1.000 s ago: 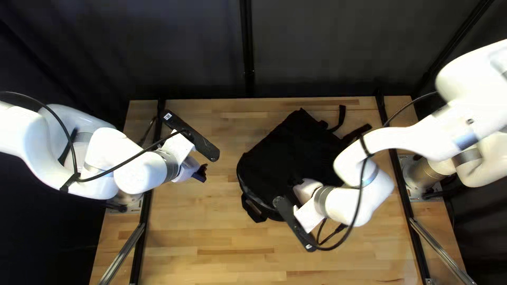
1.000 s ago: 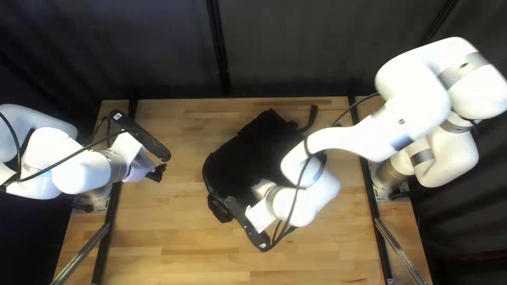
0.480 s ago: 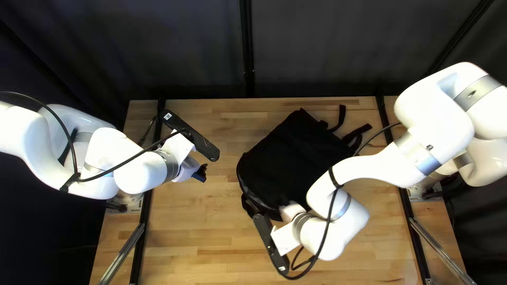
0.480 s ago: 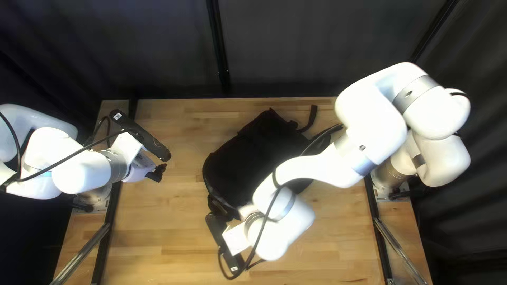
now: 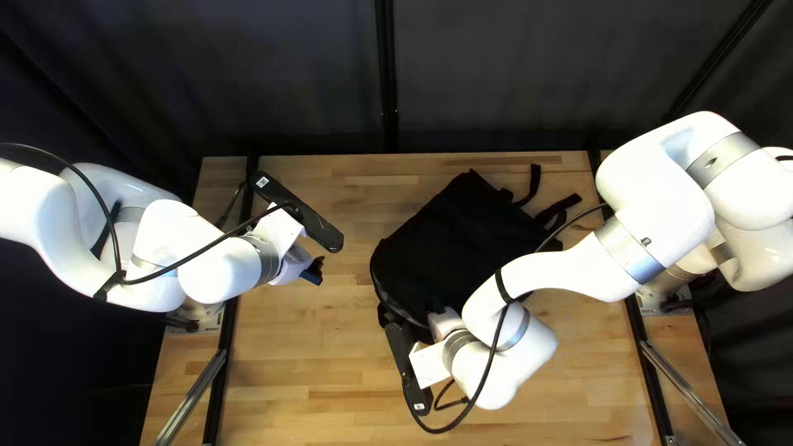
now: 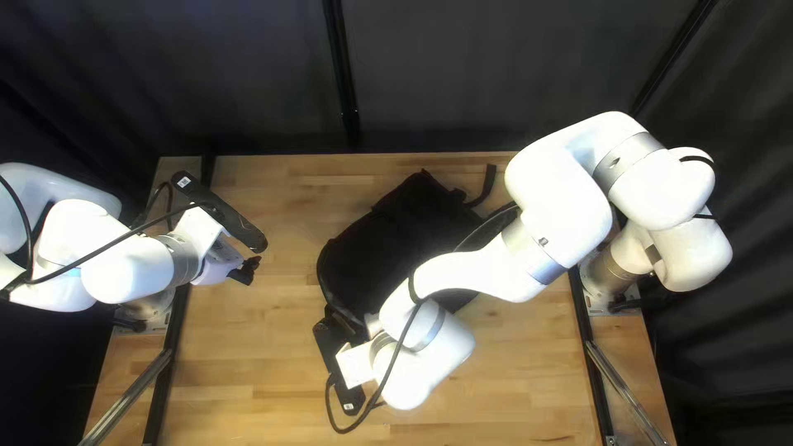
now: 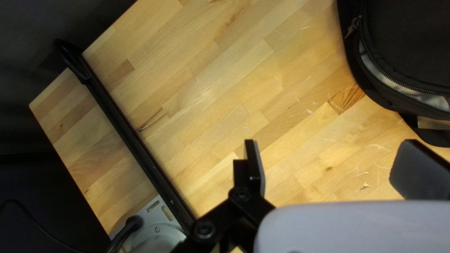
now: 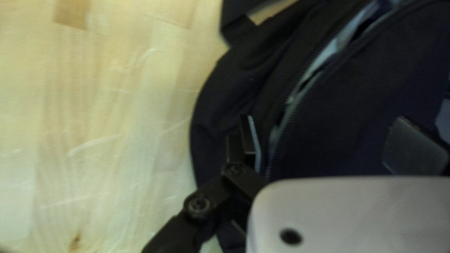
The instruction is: Remove a lunch box from a kids backpack
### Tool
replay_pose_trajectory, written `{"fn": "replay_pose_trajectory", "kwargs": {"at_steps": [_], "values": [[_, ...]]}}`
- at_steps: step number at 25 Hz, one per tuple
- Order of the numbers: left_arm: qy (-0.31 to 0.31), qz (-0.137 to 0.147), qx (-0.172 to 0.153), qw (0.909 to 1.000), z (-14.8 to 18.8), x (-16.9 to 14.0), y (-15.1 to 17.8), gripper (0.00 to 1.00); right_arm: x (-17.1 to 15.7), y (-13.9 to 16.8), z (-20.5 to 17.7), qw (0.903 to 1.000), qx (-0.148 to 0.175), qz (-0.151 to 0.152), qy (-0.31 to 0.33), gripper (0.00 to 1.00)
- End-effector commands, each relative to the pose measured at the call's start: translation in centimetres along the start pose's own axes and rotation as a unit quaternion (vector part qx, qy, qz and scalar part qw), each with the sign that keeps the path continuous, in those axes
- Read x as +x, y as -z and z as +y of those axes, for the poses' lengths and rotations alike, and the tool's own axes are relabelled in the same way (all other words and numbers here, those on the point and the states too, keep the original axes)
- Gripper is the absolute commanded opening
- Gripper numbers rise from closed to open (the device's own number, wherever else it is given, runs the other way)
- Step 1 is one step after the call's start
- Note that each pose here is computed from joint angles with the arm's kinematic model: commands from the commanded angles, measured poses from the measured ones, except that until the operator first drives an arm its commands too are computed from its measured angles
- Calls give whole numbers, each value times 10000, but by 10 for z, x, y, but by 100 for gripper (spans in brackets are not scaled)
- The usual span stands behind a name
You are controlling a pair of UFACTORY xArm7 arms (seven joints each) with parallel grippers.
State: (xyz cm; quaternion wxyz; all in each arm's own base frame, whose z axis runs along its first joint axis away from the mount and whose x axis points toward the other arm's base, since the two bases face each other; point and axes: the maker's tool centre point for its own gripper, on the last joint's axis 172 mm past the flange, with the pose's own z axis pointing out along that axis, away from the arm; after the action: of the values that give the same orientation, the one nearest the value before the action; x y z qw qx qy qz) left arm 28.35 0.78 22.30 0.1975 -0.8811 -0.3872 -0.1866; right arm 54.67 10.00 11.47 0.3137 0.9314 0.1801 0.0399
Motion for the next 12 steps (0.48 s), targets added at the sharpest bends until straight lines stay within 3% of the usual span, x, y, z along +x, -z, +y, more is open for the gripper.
{"fn": "replay_pose_trajectory", "kwargs": {"at_steps": [1,12], "values": [[0,0,0,10000,0,0,0,100,-5,3,17,9998,-143,-111,44,100],[0,0,0,10000,0,0,0,100,-38,13,53,9981,-462,-396,112,100]]}}
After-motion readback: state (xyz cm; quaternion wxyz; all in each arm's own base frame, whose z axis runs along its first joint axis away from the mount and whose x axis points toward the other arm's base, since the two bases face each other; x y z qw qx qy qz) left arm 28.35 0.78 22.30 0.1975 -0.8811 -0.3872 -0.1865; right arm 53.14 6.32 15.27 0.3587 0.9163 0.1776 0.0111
